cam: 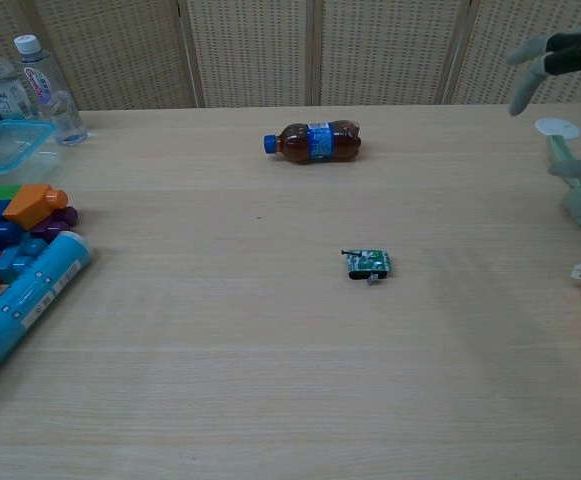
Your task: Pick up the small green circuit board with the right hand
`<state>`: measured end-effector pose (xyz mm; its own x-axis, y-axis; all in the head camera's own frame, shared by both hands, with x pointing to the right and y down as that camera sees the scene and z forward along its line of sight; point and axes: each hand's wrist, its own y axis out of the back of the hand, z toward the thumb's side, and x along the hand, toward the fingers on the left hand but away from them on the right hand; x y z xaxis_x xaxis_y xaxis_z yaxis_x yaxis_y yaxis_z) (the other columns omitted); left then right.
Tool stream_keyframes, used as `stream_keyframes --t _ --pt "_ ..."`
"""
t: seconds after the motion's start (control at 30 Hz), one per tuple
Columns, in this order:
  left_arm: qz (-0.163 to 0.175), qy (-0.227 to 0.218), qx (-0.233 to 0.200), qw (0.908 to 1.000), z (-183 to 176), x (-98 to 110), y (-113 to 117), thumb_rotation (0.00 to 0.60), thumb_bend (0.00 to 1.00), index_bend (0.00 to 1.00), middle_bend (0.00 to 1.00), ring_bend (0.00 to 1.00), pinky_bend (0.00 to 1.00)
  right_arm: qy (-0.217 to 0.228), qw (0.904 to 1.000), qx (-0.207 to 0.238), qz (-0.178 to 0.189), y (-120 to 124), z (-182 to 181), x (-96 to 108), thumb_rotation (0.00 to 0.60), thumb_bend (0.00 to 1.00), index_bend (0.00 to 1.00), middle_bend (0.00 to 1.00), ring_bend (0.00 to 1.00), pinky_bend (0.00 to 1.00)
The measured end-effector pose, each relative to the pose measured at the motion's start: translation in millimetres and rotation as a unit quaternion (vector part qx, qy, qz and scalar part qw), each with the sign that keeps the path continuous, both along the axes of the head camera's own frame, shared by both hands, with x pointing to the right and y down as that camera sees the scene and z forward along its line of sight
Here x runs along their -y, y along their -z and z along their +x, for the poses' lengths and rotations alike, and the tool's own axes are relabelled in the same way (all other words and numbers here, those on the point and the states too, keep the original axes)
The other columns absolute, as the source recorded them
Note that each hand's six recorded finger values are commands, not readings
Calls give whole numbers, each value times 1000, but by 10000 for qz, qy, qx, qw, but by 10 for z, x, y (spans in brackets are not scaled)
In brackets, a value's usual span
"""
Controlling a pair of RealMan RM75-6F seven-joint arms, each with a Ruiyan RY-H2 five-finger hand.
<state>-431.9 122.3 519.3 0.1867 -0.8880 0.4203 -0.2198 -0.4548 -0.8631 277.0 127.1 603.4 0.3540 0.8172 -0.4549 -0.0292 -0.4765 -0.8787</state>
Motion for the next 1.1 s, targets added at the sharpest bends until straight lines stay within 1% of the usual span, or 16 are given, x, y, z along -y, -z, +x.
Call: stream_keyframes --t 0.2,0.33,0.53,0.83,1.1 --pt "8 -6 -15 10000 -2 4 -1 516 235 0 0 0 0 131 9995 3 -282 -236 -185 -33 600 245 388 0 0 0" --pt "-13 -19 -25 10000 -1 0 -15 515 233 0 0 0 0 295 9984 -33 -488 -389 -325 -84 600 244 339 0 0 0" --pt "-8 -76 -67 9999 33 9 -23 517 232 0 0 0 0 516 9961 -65 -709 -576 -563 -144 600 243 297 0 0 0" --pt "-12 -65 -64 10000 14 8 -29 514 232 0 0 0 0 565 9949 -100 -834 -707 -752 -117 600 243 275 0 0 0" --pt "-16 -121 -65 9999 29 26 -36 513 232 0 0 0 0 572 9935 -100 -976 -838 -951 -167 600 239 271 0 0 0"
